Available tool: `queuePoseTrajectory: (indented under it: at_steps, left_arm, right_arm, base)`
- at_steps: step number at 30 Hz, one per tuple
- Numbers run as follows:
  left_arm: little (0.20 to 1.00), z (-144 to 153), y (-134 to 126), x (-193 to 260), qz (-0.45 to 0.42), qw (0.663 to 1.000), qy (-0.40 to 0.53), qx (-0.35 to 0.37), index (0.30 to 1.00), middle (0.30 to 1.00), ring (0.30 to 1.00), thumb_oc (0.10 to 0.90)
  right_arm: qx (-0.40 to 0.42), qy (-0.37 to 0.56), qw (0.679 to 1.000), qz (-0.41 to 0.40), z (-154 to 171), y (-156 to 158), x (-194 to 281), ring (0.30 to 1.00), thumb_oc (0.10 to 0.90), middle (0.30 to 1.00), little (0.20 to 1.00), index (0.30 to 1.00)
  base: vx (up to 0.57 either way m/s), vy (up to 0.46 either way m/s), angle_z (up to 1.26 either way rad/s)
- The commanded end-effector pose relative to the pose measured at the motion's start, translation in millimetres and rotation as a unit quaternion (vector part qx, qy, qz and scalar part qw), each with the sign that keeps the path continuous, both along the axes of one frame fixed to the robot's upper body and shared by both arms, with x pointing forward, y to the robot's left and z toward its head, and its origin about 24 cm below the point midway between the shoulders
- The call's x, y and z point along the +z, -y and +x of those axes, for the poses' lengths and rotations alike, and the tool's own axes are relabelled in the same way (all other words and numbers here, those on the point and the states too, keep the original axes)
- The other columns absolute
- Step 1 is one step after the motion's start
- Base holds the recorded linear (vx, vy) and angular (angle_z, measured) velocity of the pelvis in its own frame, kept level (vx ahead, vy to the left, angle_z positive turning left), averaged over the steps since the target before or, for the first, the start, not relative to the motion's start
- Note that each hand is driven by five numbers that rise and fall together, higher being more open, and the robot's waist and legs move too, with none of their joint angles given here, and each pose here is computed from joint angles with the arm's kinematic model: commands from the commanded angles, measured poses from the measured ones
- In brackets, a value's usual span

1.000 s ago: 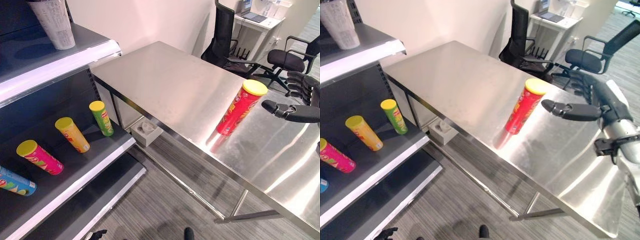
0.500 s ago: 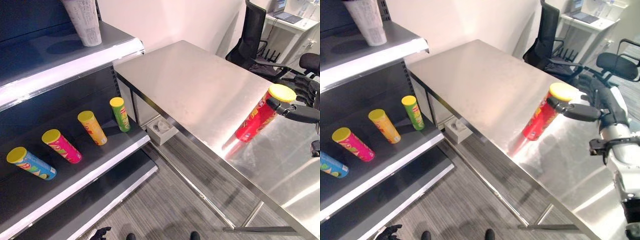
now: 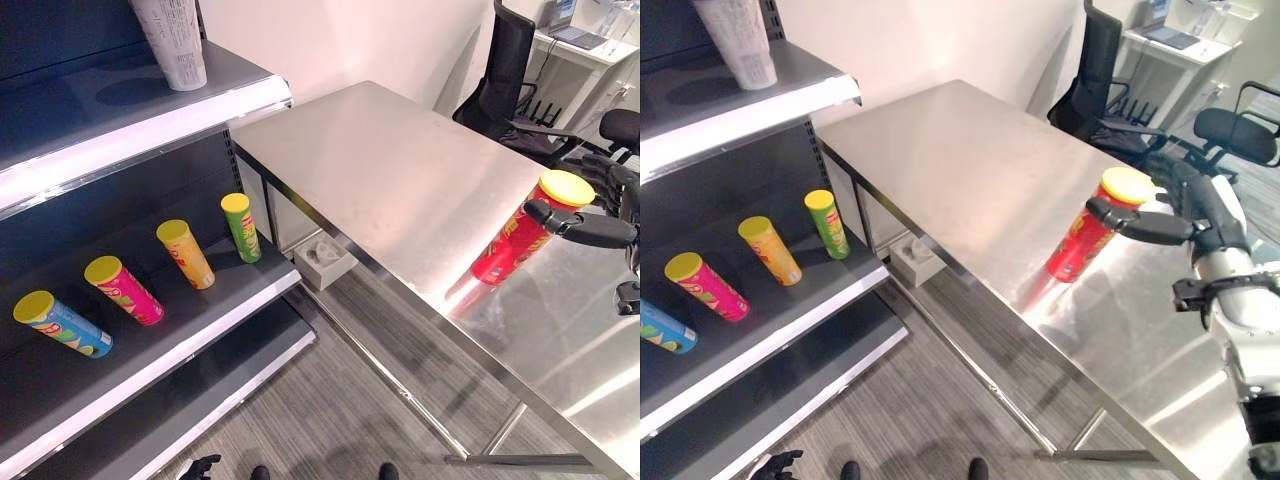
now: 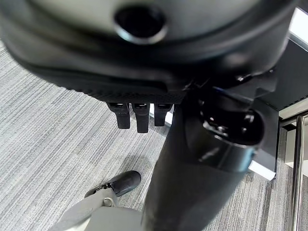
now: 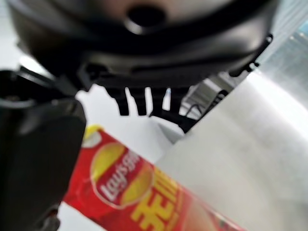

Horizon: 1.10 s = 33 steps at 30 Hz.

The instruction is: Put the goods on the table back onto the shelves and tidy them up.

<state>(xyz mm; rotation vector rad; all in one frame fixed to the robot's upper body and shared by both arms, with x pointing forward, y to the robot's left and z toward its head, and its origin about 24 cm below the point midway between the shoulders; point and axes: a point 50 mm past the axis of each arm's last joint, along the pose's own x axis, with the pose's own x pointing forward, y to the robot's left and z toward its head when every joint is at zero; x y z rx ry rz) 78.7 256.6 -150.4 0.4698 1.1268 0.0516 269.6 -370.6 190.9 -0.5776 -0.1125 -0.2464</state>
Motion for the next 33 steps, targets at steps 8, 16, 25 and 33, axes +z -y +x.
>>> queuePoseTrajectory:
  at_steps: [8,16,25,33]
  left_arm:
    - [0.9,4,-14,5,0.029,0.999,-0.002,-0.03,0.9,0.9,0.9,0.8]
    - [0.9,4,-13,5,0.03,0.999,0.0,-0.026,0.9,0.9,0.9,0.8]
    - [0.9,4,-14,5,0.036,0.999,0.0,-0.024,0.9,0.9,0.9,0.8]
    - [0.9,10,-17,7,0.045,0.999,0.009,-0.012,0.9,0.9,0.9,0.8]
  right_arm:
    - [0.016,0.123,0.992,-0.022,14,-14,54,0.9,0.8,0.9,0.9,0.9]
    - [0.016,0.133,0.991,-0.023,18,-21,54,0.3,0.4,0.3,0.3,0.3]
    - [0.012,0.151,0.988,-0.024,15,-20,58,0.3,0.4,0.3,0.3,0.3]
    - [0.045,0.246,0.968,-0.01,-1,-44,73,0.3,0.4,0.3,0.3,0.3]
  base:
    - [0.0,0.0,0.0]
    - [0.0,0.001,0.03]
    - [0.0,0.0,0.0]
    - [-0.01,-0.04,0.02]
